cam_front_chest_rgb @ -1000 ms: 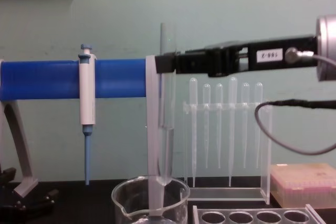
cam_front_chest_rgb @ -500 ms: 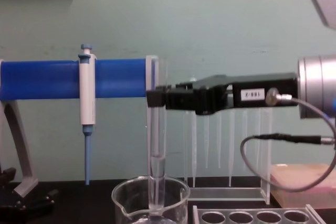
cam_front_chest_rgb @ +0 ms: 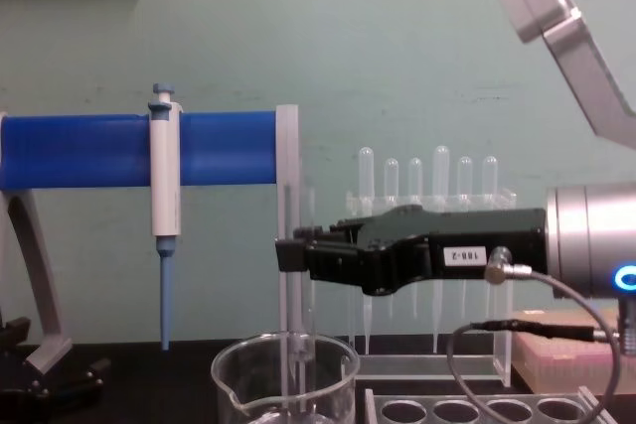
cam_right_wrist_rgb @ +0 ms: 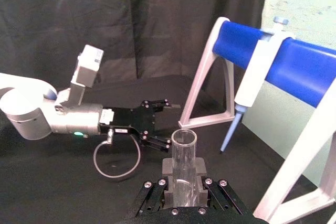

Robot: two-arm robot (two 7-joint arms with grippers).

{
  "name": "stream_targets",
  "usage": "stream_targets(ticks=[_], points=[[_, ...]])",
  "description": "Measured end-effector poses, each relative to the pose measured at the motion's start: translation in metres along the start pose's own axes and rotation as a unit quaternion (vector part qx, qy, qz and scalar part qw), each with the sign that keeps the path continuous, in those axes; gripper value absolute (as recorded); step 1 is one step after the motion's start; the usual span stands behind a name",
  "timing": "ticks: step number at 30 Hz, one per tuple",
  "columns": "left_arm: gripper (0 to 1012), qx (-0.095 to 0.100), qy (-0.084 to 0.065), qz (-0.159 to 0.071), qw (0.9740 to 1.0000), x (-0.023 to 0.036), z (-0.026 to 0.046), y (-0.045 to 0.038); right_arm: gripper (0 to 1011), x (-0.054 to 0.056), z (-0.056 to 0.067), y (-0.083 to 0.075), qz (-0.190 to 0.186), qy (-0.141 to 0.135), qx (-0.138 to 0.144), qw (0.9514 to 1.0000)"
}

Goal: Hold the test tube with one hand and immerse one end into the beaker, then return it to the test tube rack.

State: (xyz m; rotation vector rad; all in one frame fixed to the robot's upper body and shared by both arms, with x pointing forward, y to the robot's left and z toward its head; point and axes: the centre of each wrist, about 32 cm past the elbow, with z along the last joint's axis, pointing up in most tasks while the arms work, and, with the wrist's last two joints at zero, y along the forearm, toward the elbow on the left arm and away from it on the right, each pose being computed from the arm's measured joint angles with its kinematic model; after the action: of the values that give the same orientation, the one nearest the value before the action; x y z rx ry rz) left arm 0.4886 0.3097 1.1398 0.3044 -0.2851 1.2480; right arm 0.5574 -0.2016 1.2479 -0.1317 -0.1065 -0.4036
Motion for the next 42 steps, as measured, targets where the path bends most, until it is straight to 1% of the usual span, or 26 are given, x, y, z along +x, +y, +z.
stream_targets(ticks=[3, 5, 8, 16, 27, 42], points=[[1000, 0.000, 0.000, 0.000, 1.0000, 0.0000, 0.0000, 0.0000, 242, 0.000, -0.005, 0.001, -0.005, 0.002, 0.001, 1.0000], [1000, 0.000, 0.000, 0.000, 1.0000, 0.0000, 0.0000, 0.0000, 242, -0.001, -0.012, 0.001, -0.010, 0.009, 0.002, 0.9999], [1000, 0.000, 0.000, 0.000, 1.0000, 0.0000, 0.0000, 0.0000, 242, -0.001, -0.016, 0.002, -0.013, 0.013, 0.000, 0.9998], [1000, 0.000, 0.000, 0.000, 1.0000, 0.0000, 0.0000, 0.0000, 242, -0.003, -0.022, 0.002, -0.010, 0.011, 0.000, 0.9999], [1000, 0.000, 0.000, 0.000, 1.0000, 0.0000, 0.0000, 0.0000, 242, -0.007, -0.022, 0.002, 0.004, -0.002, -0.002, 1.0000], [1000, 0.000, 0.000, 0.000, 1.0000, 0.0000, 0.0000, 0.0000, 242, -0.009, -0.033, 0.006, 0.007, 0.008, -0.007, 0.9999]])
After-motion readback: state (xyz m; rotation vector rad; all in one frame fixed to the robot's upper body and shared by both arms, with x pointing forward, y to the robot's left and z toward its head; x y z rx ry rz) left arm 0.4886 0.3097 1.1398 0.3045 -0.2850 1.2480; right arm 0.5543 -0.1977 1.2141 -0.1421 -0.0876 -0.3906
